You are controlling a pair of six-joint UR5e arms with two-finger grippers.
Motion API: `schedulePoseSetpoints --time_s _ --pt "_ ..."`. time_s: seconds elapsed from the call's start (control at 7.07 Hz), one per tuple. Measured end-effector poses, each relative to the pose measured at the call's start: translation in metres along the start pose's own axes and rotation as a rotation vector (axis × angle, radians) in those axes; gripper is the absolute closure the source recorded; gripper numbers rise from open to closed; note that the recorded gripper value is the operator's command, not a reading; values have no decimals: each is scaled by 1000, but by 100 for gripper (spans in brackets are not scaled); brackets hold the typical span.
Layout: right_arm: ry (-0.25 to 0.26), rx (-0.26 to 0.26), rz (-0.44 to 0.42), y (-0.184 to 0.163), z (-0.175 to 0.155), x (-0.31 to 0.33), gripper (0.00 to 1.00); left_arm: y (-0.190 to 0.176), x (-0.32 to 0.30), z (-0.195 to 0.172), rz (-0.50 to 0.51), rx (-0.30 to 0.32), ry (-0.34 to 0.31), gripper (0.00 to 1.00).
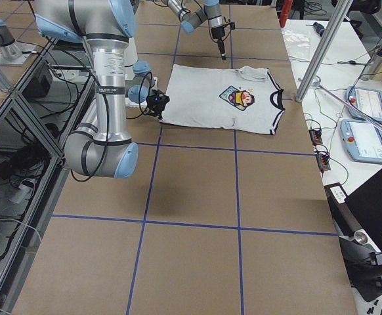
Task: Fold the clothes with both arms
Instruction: 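Lower the left gripper to the bottom hem corner nearest it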
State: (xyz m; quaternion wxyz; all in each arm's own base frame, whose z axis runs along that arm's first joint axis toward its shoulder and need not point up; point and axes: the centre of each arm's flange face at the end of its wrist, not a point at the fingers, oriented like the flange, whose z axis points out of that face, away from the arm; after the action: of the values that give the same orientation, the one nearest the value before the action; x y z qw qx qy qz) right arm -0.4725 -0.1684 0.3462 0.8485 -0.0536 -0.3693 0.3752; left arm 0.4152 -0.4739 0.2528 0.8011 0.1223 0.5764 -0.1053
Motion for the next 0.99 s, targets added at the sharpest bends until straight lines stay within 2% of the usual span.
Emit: schedulePoseSetpoints --time_s 0.42,0.71,0.99 --pt "5 3 -7 -17 -15 14 100 67 12 -14 -83 -18 -88 30" --pt "7 4 -10 -21 -19 18 100 115 -6 -30 -128 -57 -137 30" --pt "9 6 -11 -21 -18 19 100 155 -32 -30 -168 -89 -193 30"
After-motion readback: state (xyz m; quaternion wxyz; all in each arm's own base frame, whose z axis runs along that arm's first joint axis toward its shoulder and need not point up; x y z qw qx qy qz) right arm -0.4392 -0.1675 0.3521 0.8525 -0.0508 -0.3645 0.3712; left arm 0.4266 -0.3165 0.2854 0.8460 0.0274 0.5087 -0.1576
